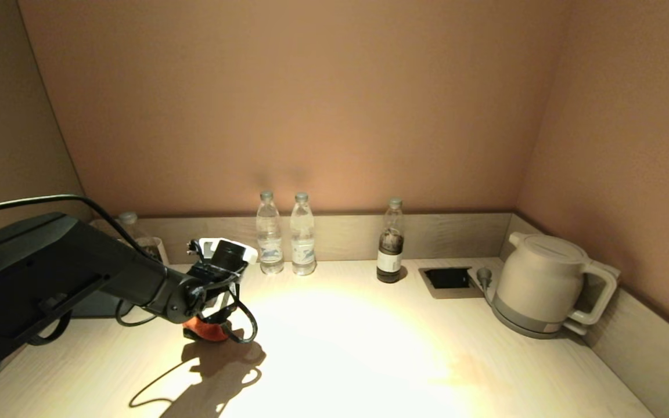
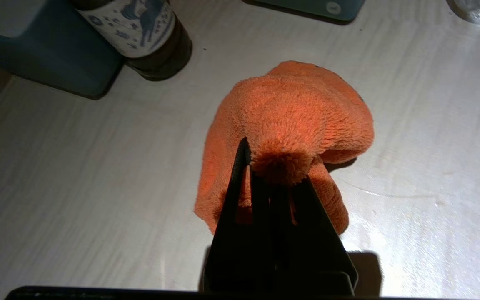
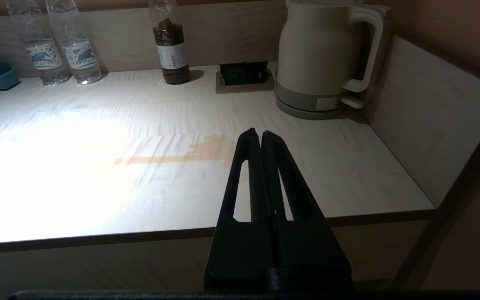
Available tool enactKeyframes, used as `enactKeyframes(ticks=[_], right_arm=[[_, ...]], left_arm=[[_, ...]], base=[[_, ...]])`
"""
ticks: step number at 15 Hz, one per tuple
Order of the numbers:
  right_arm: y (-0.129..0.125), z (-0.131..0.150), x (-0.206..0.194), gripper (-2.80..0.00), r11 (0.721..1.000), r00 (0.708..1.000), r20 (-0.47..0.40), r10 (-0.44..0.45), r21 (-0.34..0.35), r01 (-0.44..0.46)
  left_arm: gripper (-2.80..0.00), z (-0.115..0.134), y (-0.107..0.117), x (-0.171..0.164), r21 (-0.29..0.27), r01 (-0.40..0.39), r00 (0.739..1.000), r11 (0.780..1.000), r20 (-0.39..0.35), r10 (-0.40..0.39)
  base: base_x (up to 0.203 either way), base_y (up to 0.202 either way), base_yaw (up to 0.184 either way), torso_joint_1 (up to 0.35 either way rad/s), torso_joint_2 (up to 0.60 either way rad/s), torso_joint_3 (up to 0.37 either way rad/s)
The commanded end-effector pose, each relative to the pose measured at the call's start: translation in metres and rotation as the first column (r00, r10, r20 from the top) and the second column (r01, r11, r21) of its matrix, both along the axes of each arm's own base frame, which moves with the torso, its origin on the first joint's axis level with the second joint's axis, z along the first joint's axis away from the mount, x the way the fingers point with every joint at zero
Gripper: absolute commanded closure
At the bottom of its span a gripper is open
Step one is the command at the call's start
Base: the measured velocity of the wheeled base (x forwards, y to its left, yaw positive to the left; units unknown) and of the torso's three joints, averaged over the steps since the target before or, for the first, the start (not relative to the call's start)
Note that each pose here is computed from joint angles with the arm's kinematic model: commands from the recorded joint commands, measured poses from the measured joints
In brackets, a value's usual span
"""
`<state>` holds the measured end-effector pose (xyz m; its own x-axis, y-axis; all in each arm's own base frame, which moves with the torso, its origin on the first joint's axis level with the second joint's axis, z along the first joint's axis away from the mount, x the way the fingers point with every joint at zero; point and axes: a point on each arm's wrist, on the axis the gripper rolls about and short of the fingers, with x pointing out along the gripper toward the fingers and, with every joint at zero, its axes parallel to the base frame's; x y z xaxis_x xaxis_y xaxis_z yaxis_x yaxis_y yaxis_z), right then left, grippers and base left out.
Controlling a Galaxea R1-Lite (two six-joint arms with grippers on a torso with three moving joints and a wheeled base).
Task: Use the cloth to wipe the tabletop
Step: Sweep the stains on the table
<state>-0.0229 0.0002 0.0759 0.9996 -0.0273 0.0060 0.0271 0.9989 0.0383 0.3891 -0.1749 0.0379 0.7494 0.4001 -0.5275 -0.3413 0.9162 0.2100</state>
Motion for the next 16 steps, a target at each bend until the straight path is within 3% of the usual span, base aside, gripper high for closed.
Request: enactKeyframes(ticks=[1,5,6,10,15,16], right_arm=[[0.000,0.000,0.000,0.00,1.000,1.000,-0.001,0.000,0.000,0.000],[0.000,0.000,0.000,0.00,1.000,1.000,-0.001,0.000,0.000,0.000],[0.000,0.000,0.000,0.00,1.000,1.000,-0.001,0.000,0.000,0.000],[0.000,0.000,0.000,0.00,1.000,1.000,-0.001,0.000,0.000,0.000],[0.000,0.000,0.000,0.00,1.000,1.000,-0.001,0.000,-0.001,0.000],[0.000,0.000,0.000,0.00,1.000,1.000,-0.001,0.000,-0.001,0.000]], left_arm=[[0.00,-0.017,-0.013,-0.007,0.004,0.024,0.999,1.000,-0.032,-0.023],[0.00,-0.020,-0.028,-0.016,-0.017,0.051,0.998,0.999,-0.031,-0.052],[0.00,-0.020,-0.041,-0.022,-0.048,0.080,0.996,0.996,-0.025,-0.081],[0.00,-0.022,-0.074,-0.040,-0.199,0.189,0.979,0.961,-0.038,-0.201],[0.00,-0.023,-0.088,-0.039,-0.290,0.270,0.954,0.918,-0.048,-0.295],[0.00,-0.023,-0.088,-0.039,-0.290,0.270,0.954,0.918,-0.048,-0.296]], base=[[0.000,0.000,0.000,0.000,0.00,0.000],[0.000,0.000,0.000,0.000,0.00,0.000],[0.000,0.000,0.000,0.000,0.00,0.000],[0.000,0.000,0.000,0.000,0.00,0.000],[0.000,0.000,0.000,0.000,0.00,0.000],[0.000,0.000,0.000,0.000,0.00,0.000]])
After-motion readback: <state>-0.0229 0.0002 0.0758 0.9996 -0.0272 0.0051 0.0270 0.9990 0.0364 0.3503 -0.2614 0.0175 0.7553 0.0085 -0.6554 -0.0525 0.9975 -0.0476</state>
